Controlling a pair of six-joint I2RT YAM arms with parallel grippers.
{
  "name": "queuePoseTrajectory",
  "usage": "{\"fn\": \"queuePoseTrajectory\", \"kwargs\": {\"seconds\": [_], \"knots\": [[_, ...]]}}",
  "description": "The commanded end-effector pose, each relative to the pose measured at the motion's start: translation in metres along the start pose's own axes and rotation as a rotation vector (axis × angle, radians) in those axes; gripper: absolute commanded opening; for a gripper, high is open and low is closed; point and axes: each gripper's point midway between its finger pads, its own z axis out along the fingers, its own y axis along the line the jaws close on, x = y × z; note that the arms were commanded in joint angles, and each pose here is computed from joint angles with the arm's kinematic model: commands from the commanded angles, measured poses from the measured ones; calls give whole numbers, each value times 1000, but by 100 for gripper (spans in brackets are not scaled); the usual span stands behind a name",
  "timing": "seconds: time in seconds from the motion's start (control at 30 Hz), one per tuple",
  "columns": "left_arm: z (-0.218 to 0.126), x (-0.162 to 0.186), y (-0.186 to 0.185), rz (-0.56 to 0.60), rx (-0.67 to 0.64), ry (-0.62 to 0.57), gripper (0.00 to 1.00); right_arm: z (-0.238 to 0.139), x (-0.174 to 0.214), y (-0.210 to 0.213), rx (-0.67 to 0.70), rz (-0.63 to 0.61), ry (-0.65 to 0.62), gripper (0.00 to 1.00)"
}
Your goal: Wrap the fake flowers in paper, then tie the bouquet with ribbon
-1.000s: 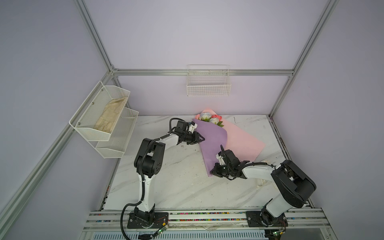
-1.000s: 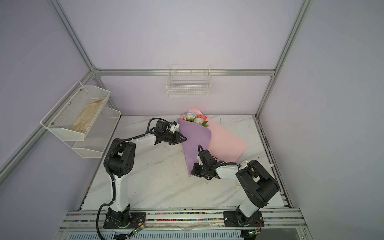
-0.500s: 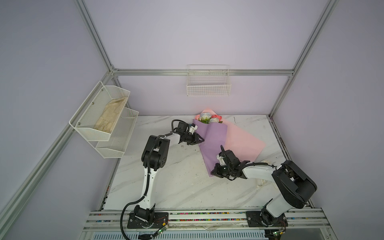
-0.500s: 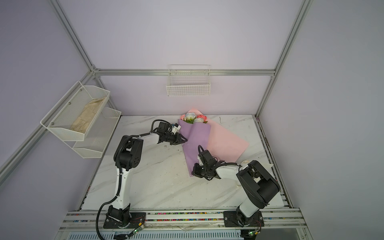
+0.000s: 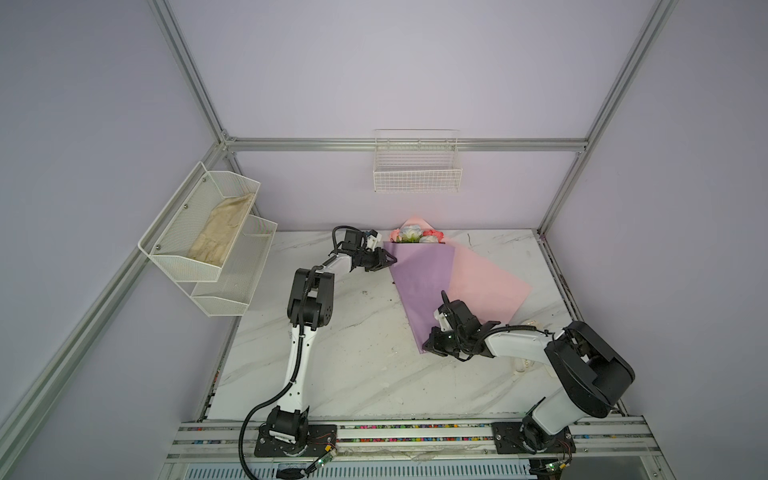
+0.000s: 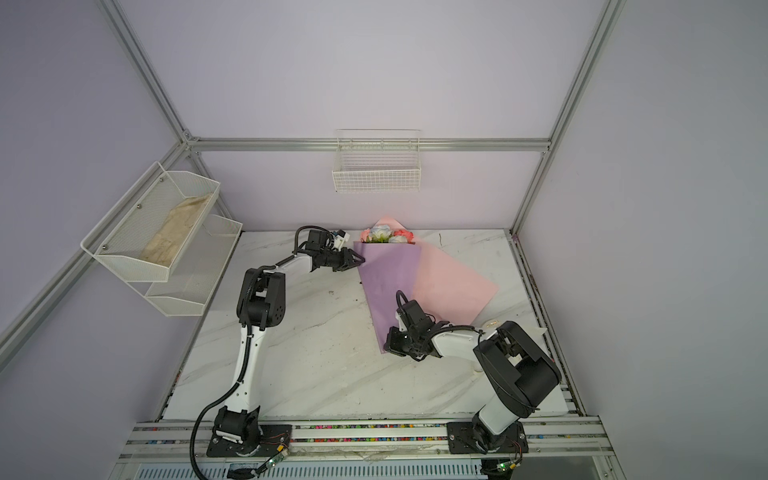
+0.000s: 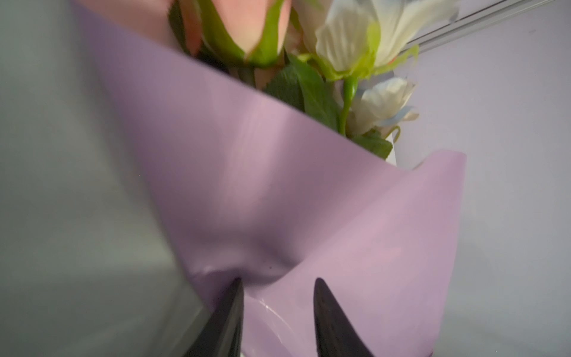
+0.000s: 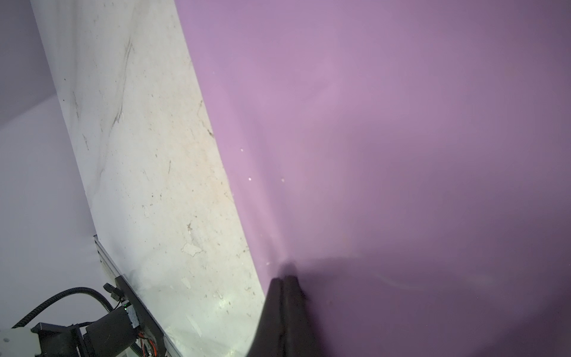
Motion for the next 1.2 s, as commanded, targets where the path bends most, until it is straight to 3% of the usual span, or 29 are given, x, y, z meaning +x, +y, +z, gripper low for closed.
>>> {"fn": "queuePoseTrajectory", "kwargs": {"seconds": [0.0,0.17,0.3,0.5,0.6,0.77,0.93,1.0,1.17], "knots": [[-13,-48,-2,0,-26,-112,39,1,18,-29,103,53,59,0],[-22,-82,-7,-23,-40,-205,42,1,14,-23,90,43,53,0],[-41,-96,-40,8,-11,-237,43,-2,6,-11,59,28,34,0],[-79,-74,-97,56,16,-214,45,-11,-14,17,-11,-4,-20,3],[-89,-36,-129,83,42,-152,43,-24,-25,31,-56,-12,-67,8],[-72,64,-161,138,35,6,38,-58,-42,28,-81,55,-173,14],[-41,174,-176,159,-11,210,33,-105,-62,-20,-15,181,-303,16],[-33,210,-184,178,-7,280,31,-121,-66,-41,16,219,-354,21],[-24,269,-193,222,-34,384,27,-142,-65,-106,150,344,-386,21]]}}
